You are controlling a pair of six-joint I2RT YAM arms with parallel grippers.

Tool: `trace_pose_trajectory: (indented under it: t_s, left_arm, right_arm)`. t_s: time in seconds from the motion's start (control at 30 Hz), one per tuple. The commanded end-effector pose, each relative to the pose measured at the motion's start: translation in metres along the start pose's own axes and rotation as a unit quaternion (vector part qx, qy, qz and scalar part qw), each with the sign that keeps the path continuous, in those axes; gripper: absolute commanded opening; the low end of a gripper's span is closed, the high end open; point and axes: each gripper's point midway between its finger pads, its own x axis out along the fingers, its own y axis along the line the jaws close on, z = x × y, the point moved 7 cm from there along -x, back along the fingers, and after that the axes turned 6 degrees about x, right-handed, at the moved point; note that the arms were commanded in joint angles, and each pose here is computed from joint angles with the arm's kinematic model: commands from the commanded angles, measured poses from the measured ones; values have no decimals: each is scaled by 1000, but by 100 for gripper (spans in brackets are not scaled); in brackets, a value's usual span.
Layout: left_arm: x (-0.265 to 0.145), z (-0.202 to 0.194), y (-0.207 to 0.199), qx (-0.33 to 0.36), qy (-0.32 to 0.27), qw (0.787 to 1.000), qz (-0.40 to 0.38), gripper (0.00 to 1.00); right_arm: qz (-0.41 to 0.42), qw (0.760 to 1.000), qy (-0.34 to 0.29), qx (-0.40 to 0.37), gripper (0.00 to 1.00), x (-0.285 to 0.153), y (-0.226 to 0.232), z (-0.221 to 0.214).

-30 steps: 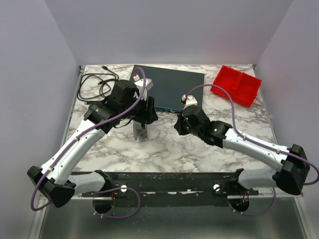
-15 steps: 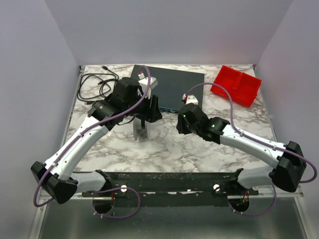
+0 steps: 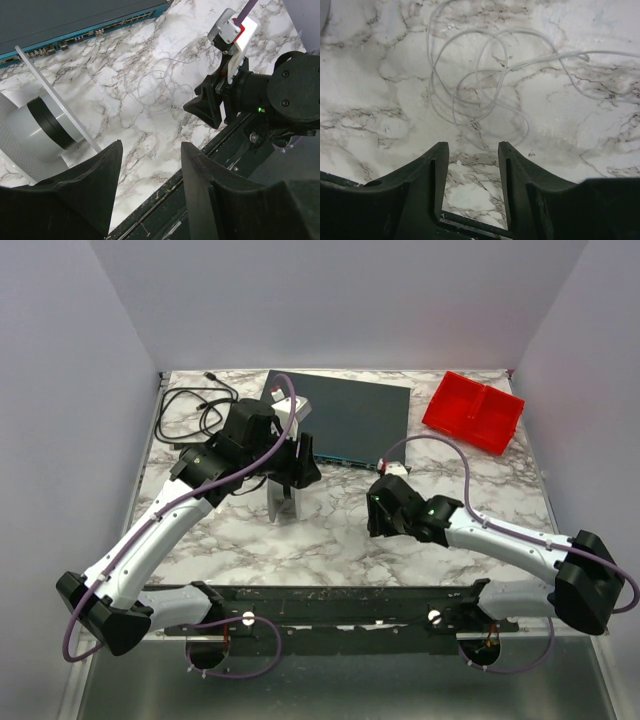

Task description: Wrap the cables

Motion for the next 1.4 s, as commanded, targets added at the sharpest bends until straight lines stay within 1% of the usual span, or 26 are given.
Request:
trace_pose_trajectory:
  t_s: [0.0, 0.2, 0.33, 0.5, 0.67, 0.73, 0.8, 0.83, 0.9, 0.97, 1.0, 1.17, 1.37]
  left_arm:
    - [-1, -4, 0, -4, 1, 1000, 3, 52]
    - [3, -6, 1, -7, 5, 1000, 2, 52]
    - [3, -9, 2, -6, 8, 1000, 4, 52]
    - [4, -10, 3, -7, 9, 1000, 5, 52]
    - [4, -11, 3, -5, 11, 1000, 5, 52]
    - [5, -11, 3, -6, 12, 1000, 6, 52]
    - [6, -11, 3, -6, 12, 1000, 5, 52]
    - [6, -11, 3, -6, 11, 1000, 5, 52]
    - [5, -10, 3, -5, 10, 1000, 4, 52]
    - [5, -10, 3, -4, 11, 1000, 5, 52]
    - [5, -10, 3, -4, 11, 1000, 4, 52]
    - [7, -7, 2, 0, 9, 1000, -2, 52]
    - [5, 4, -3, 11, -7, 1000, -21, 52]
  right_arm:
    - [39, 999, 20, -9, 52, 4, 2, -16]
    - [66, 997, 37, -20, 53, 18, 10, -26]
    - [48, 997, 38, -35, 55, 29, 10, -28]
    - [26, 997, 48, -49, 55, 42, 10, -32]
    - [13, 998, 41, -54, 55, 45, 9, -32]
    - [14, 998, 39, -54, 48, 46, 10, -31]
    - [18, 998, 40, -54, 36, 44, 12, -30]
    - [21, 997, 41, -54, 27, 43, 13, -29]
    - [28, 998, 37, -53, 14, 37, 15, -24]
    - [24, 998, 23, -49, 4, 26, 15, -15]
    - [24, 999, 12, -47, 1, 19, 16, -9]
    - [41, 997, -48, -35, 1, -22, 26, 31]
    - [61, 992, -102, -35, 1, -64, 42, 76]
